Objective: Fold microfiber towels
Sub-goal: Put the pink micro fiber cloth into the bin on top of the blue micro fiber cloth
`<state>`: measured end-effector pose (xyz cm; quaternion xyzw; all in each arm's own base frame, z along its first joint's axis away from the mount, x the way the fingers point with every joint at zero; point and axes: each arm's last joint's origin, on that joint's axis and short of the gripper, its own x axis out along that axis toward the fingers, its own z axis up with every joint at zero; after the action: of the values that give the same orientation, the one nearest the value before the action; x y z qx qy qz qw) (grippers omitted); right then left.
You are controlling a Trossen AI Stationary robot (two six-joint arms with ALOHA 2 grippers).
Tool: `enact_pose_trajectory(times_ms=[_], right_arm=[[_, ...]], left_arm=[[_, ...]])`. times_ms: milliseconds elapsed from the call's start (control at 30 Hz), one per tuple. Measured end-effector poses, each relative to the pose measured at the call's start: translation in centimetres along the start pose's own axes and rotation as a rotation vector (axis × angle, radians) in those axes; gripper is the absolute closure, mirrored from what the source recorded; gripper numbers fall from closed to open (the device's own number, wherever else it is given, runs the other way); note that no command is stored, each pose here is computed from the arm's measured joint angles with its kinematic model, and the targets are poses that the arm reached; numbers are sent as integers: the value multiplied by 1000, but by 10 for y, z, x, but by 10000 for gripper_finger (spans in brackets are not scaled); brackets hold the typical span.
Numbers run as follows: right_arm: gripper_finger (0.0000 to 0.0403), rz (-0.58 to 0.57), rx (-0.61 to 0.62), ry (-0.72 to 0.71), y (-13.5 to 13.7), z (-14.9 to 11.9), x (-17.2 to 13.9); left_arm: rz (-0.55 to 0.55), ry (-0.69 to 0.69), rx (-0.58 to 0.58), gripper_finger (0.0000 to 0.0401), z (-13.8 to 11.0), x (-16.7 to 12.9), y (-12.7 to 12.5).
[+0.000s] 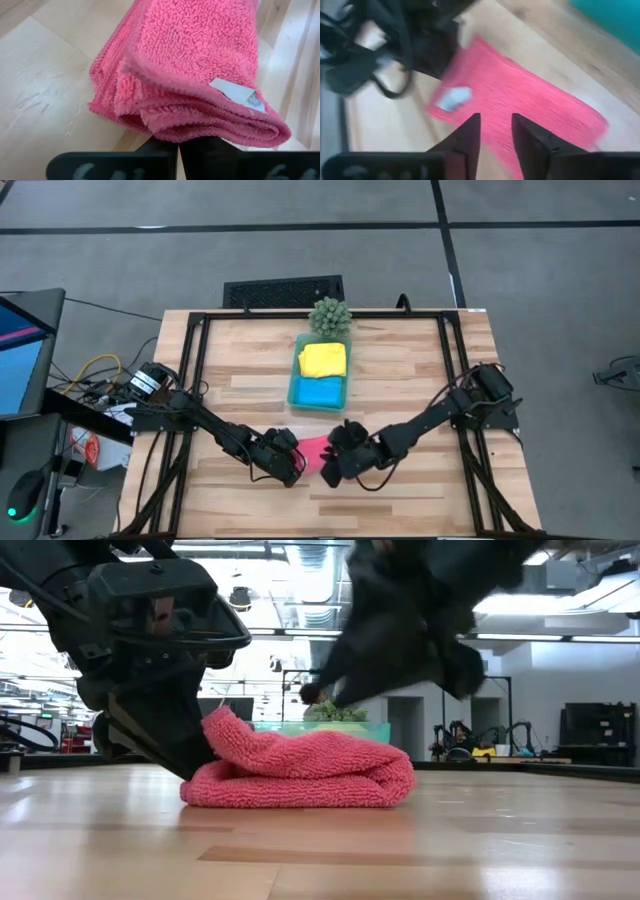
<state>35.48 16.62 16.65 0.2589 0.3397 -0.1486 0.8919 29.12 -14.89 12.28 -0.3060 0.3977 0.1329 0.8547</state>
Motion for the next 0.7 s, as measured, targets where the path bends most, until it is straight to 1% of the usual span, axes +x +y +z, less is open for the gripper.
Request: enact_pose_trajectory(times_ms=[100, 233, 333, 433, 500, 567, 667, 700], right_arm=[[291, -46, 18, -1, -10, -12, 3], [321, -85, 16, 16, -20, -19, 15], [335, -86, 19, 21, -22, -22, 24], [341, -99, 16, 36, -25, -24, 27], [342, -87, 24, 27, -24, -24, 29], [342, -100, 7, 35, -26, -25, 30], [342, -77, 9, 23, -24, -22, 30], [342, -78, 8, 26, -24, -22, 30]], left_arm=[[0, 0, -9, 401, 0, 0, 0], [-6, -3, -15, 401, 1, 0, -1], [-19, 19, -20, 401, 3, -1, -3], [-60, 63, -11, 401, 9, -7, -6], [-64, 112, -12, 401, 13, -15, -6], [-54, 159, -14, 401, 17, -26, -6], [7, 211, -23, 401, 23, -49, -4], [19, 204, -42, 401, 26, -57, -4]])
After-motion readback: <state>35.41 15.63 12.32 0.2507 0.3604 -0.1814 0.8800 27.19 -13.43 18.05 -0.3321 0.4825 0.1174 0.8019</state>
